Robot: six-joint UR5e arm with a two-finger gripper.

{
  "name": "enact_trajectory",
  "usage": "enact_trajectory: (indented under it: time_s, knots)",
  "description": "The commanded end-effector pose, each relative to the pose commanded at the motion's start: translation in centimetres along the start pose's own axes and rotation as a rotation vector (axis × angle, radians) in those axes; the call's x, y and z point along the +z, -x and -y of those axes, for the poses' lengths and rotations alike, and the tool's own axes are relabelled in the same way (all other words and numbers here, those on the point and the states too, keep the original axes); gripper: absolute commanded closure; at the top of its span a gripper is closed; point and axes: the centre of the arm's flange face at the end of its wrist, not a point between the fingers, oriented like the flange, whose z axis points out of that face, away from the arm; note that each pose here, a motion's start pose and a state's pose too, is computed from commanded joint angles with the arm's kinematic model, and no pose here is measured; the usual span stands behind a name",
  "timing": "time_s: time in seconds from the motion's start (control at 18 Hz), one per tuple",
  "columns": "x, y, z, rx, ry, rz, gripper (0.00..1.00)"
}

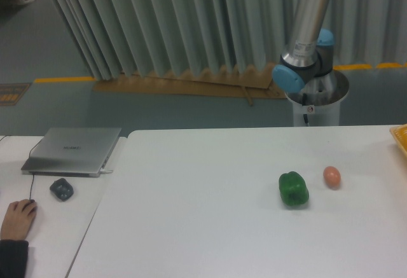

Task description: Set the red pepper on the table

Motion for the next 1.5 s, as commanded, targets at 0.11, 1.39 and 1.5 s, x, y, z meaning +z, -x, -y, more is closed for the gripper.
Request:
enact_trajectory:
  time_s: [0.11, 1.39, 1.5]
  knots:
    - [0.5, 0.2, -0.2, 0.004, 0.009, 0.026, 0.00]
    - [1.1, 2.4, -0.7, 0.014, 0.023, 0.059, 0.66]
    - [0.2, 2.3, -0.5, 0.013, 0.022, 0.055, 0.66]
